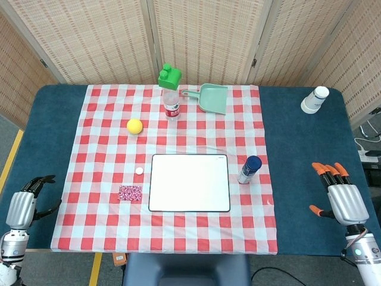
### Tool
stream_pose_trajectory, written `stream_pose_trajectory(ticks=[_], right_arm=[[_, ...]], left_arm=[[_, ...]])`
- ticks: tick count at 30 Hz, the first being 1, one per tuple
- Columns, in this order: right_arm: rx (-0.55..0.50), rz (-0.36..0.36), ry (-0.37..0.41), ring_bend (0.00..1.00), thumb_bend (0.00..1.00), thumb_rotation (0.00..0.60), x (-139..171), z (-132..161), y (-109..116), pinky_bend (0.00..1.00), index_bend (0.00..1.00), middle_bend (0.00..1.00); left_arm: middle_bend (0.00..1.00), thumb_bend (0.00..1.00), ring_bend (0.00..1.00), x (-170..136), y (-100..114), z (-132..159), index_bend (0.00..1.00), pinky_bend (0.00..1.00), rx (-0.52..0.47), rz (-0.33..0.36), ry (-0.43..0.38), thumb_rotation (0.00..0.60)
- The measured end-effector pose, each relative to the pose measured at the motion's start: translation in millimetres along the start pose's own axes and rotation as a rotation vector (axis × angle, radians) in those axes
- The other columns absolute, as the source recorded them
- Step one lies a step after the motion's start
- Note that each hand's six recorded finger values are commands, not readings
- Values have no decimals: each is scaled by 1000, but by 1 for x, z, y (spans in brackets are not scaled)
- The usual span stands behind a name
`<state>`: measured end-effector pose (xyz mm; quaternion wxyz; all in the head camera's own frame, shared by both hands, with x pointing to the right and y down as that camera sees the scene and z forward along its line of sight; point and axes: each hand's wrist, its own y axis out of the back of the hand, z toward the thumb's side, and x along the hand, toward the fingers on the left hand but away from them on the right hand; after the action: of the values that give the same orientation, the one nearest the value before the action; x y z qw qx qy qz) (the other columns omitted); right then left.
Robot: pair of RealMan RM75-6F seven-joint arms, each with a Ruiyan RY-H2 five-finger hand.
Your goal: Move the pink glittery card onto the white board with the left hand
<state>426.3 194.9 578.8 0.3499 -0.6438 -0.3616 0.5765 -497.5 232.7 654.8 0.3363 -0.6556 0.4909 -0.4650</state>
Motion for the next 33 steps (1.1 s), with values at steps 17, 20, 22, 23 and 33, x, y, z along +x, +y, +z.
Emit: stream_pose_trajectory(ticks=[17,20,22,23,33], right_arm=[[-8,-3,22,0,0,600,2,3,3,1,0,110],[-5,2,34,0,0,600,2,6,2,1,0,110],[-6,3,37,0,0,600,2,6,2,1,0,110],[-7,1,37,0,0,600,2,6,2,1,0,110],[-14,4,44,0,0,600,2,6,3,1,0,110]], left_arm=[[353,254,456,26,-29,64,180,550,229,-182,-121,600],[412,254,537,29,-35,89,179,641,327,-239,-146,600],[468,253,602,30,-38,108,178,703,396,-273,-167,600],[503,253,635,31,-38,116,178,731,423,-286,-175,600],[1000,252,1000,50,-34,150,282,1000,450,-393,-43,600]])
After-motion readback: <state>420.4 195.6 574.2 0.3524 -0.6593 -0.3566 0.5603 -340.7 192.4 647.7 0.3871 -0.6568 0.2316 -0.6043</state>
